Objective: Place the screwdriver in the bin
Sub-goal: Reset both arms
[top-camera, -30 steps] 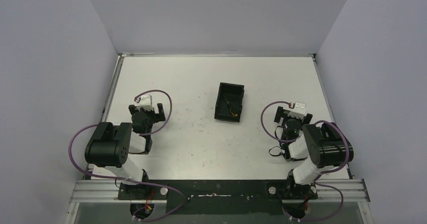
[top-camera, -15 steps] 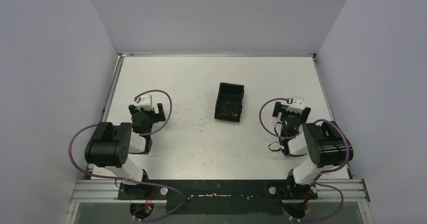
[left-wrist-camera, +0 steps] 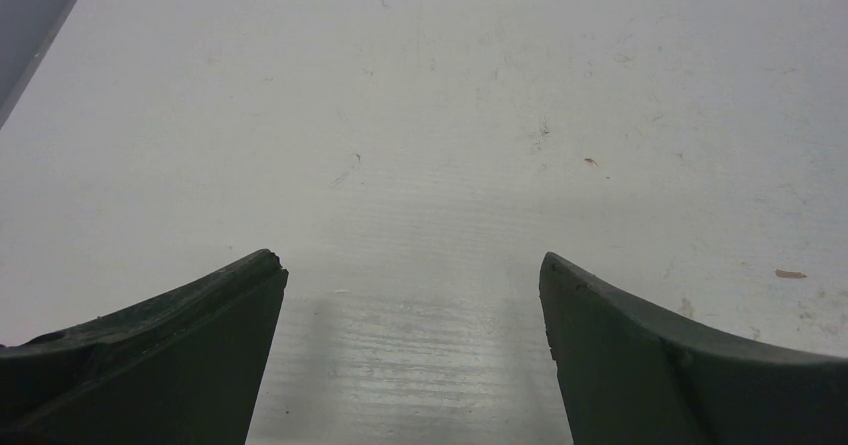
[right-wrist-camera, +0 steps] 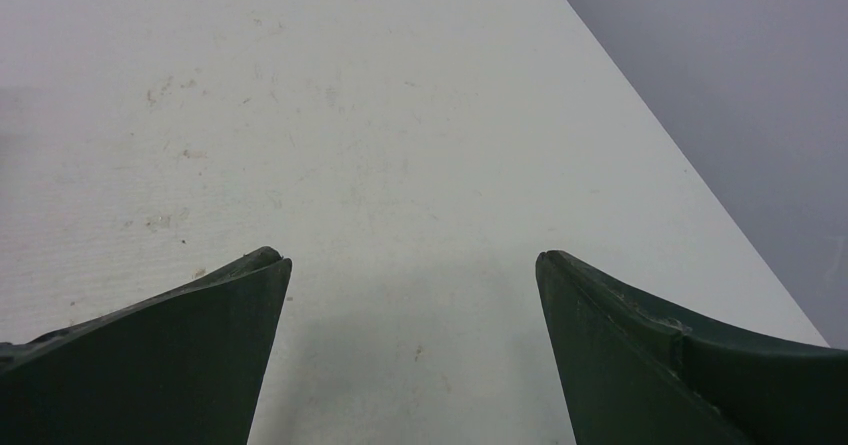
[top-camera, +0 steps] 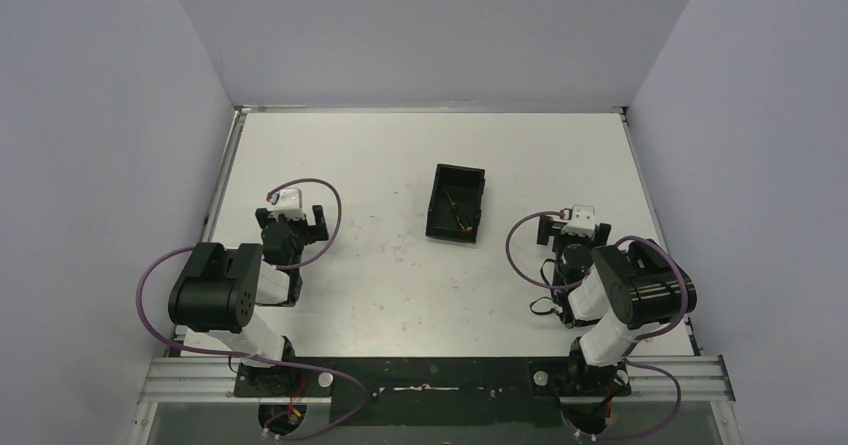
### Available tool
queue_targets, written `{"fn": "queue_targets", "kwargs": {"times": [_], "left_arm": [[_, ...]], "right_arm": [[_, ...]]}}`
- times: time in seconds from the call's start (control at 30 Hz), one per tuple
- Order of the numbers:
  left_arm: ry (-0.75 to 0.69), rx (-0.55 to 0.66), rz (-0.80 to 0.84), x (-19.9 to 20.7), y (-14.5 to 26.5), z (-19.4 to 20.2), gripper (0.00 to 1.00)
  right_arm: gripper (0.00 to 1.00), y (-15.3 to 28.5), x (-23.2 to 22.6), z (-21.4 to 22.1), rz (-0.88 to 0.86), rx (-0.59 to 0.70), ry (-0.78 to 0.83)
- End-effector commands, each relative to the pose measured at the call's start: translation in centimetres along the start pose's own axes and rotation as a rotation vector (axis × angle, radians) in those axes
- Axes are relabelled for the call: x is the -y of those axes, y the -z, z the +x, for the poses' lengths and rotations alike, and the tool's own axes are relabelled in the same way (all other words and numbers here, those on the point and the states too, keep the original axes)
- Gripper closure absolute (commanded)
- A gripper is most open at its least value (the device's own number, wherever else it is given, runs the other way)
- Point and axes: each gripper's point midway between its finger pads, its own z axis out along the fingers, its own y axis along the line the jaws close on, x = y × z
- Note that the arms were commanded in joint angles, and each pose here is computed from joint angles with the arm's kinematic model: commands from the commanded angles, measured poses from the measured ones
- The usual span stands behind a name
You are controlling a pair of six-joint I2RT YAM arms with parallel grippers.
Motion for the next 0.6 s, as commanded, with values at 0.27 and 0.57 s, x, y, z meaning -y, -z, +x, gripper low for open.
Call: {"fn": "queue_targets", "kwargs": {"times": [0.27, 0.57], "left_arm": [[0.006, 0.076, 0.002, 0.1, -0.5, -2.2, 0.03], [0.005, 0.076, 0.0, 0.1, -0.5, -2.1, 0.03]], "right_arm": [[0.0, -0.5, 0.5, -2.5, 0.05, 0.092, -0.045], [0.0, -1.9, 1.1, -1.6, 0.105, 0.024, -0.067]]}}
